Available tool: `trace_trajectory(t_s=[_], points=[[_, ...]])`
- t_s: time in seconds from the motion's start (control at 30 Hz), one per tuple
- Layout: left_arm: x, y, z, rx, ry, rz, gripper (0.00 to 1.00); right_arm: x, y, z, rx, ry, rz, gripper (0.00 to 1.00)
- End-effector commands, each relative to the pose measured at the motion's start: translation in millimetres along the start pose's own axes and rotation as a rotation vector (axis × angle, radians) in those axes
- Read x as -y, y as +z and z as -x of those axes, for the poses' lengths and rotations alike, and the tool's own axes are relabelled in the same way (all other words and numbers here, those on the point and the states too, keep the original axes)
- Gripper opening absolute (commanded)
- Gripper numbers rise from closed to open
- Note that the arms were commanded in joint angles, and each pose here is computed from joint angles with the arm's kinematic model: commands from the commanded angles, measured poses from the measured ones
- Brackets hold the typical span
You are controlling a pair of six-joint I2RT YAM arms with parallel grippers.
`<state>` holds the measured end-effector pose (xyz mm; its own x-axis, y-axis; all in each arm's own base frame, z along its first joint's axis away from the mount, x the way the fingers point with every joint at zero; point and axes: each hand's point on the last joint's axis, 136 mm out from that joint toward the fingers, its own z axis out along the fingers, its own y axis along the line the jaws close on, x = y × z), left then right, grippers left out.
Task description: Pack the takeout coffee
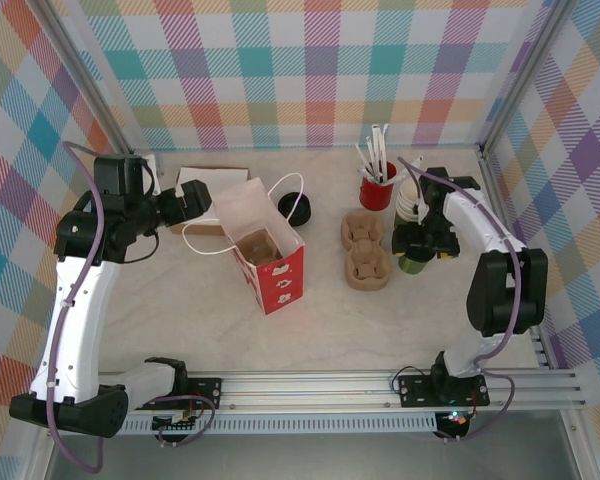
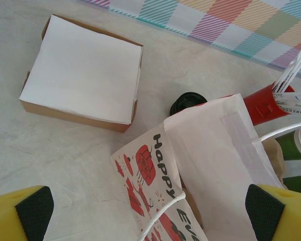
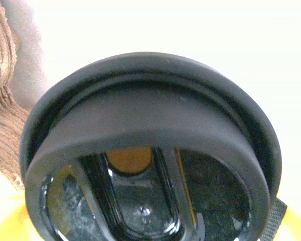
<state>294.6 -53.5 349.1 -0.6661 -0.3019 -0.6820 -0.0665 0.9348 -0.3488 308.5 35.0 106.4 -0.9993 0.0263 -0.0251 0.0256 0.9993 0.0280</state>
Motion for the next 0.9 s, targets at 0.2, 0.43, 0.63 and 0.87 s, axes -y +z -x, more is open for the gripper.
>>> trace_trajectory(t_s=[0.2, 0.43, 0.63, 0.87], points=[[-4.8, -2.8, -3.9, -0.007, -0.005, 0.009, 1.0, -1.9, 4.1, 18.1, 0.003, -0.072, -0.025, 1.0], [-4.7, -0.4, -5.3, -0.014, -0.003, 0.007, 1.0, -6.8, 4.3, 23.8, 0.03, -0.096, -0.019, 1.0], [-3.8, -1.8, -4.8, -0.012, -0.001, 0.002, 1.0, -7.8, 11.5, 24.7, 0.006, -0.102, -0.019, 0.98], [-4.0, -1.4, -6.5, -0.019, 0.003, 0.002, 1.0, -7.5, 16.1, 26.7, -0.002, -0.109, -0.022, 0.99]])
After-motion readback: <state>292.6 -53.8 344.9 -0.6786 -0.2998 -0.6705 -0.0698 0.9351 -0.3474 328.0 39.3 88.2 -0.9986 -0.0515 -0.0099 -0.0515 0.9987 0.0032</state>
